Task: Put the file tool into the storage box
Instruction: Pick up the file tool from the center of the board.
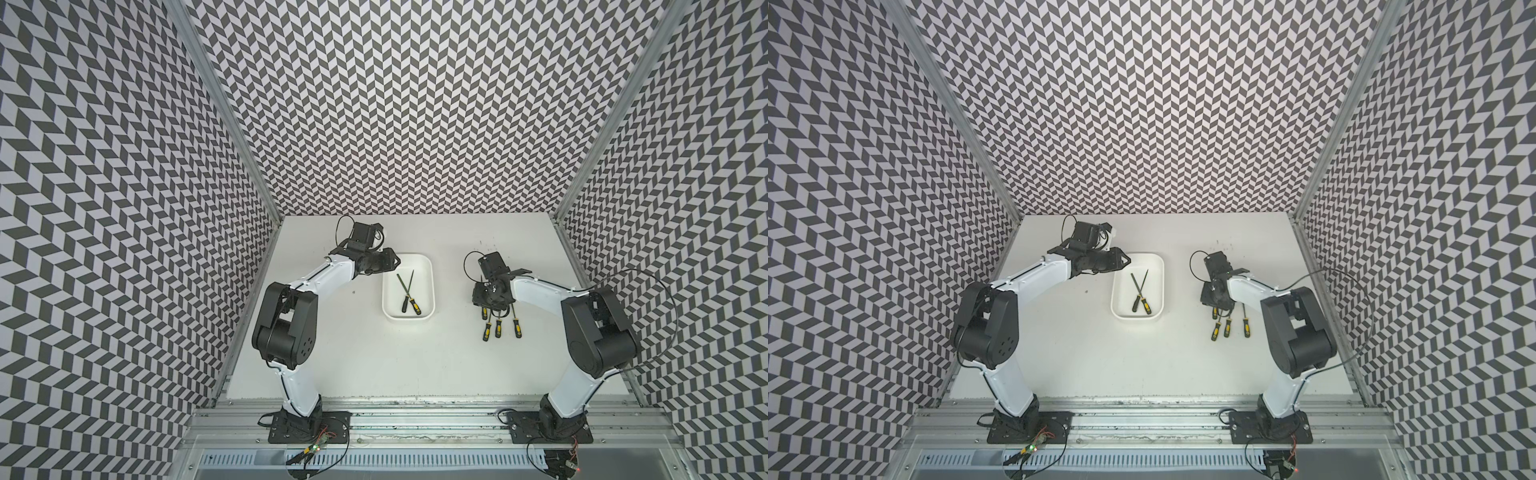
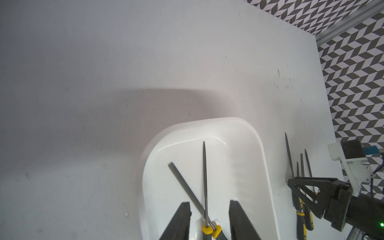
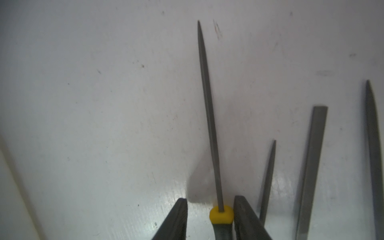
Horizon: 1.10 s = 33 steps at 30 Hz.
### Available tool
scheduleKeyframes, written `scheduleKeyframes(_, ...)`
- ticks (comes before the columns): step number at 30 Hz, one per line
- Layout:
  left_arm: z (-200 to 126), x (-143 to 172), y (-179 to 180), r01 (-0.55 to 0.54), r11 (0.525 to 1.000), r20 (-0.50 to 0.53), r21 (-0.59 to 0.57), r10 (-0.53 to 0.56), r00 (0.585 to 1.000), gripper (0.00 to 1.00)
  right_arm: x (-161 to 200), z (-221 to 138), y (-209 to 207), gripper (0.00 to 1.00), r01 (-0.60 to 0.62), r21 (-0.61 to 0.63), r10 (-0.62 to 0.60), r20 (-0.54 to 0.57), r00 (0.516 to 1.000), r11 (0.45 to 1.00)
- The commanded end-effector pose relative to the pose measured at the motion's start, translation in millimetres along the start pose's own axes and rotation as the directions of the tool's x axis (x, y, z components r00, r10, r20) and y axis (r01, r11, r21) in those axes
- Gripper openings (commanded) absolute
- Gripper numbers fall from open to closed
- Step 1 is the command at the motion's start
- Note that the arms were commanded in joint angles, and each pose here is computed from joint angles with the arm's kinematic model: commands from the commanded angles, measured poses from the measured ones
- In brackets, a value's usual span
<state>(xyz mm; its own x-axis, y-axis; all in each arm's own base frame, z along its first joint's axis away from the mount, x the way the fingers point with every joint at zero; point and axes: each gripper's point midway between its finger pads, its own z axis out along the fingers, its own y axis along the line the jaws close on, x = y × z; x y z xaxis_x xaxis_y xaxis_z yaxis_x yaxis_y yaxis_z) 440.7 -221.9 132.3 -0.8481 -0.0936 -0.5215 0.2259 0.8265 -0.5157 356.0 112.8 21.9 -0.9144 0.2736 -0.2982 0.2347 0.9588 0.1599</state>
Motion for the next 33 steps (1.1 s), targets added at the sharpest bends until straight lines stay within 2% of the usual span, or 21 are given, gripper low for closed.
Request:
scheduleKeyframes(1, -9.7, -8.5, -4.9, -0.018, 1.0, 0.037, 0.018, 0.017, 0.999, 0.36, 20.7, 18.4, -11.3, 0.33, 0.033, 0.053, -0.029, -0.071, 0.997, 0.998)
scheduleKeyframes(5, -10.9, -10.8, -4.5, -0.016, 1.0, 0.046, 0.02, 0.015, 0.999, 0.36, 27.6, 22.5, -14.6, 0.15, 0.051, 0.064, -0.045, -0.093, 0.995, 0.997)
scheduleKeyframes(11, -12.6, -12.8, -4.8, -0.01, 1.0, 0.051, 0.027, 0.009, 0.999, 0.36, 13.2, 13.2, 6.3, 0.09, 0.048, -0.021, -0.049, -0.062, 0.997, 0.999)
scheduleKeyframes(13, -13.1, -15.0, -8.3, -0.013, 0.999, 0.054, 0.044, 0.01, 0.999, 0.36, 0.7, 0.4, 32.8, 0.07, 0.061, -0.145, -0.065, -0.027, 0.998, 0.988)
scheduleKeyframes(16, -15.4, -19.6, -21.1, -0.017, 0.994, 0.059, 0.111, 0.011, 0.998, 0.36, -24.0, -37.7, 83.5, 0.05, 0.106, -0.374, -0.095, 0.045, 0.994, 0.921)
scheduleKeyframes(18, -17.1, -21.9, -33.0, -0.024, 0.985, 0.059, 0.173, 0.014, 0.998, 0.36, -35.4, -67.7, 117.3, 0.05, 0.153, -0.524, -0.128, 0.085, 0.988, 0.838)
scheduleKeyframes(21, -21.2, -22.7, -54.9, -0.029, 0.953, 0.06, 0.301, 0.012, 0.998, 0.37, -42.3, -103.1, 151.2, 0.05, 0.194, -0.674, -0.163, 0.11, 0.98, 0.713)
scheduleKeyframes(24, -23.6, -18.4, -70.0, -0.016, 0.916, 0.051, 0.401, -0.005, 0.999, 0.41, -36.8, -117.1, 168.8, 0.05, 0.164, -0.765, -0.172, 0.071, 0.983, 0.622)
scheduleKeyframes(26, -24.2, -15.0, -75.4, -0.015, 0.9, 0.052, 0.436, -0.008, 0.999, 0.44, -33.2, -121.7, 175.6, 0.05, 0.146, -0.8, -0.172, 0.055, 0.984, 0.582)
scheduleKeyframes(33, -19.7, -10.1, -84.9, -0.052, 0.902, 0.054, 0.429, 0.032, 0.998, 0.46, -29.4, -137.4, 203.2, 0.05, 0.181, -0.843, -0.226, 0.073, 0.971, 0.506)
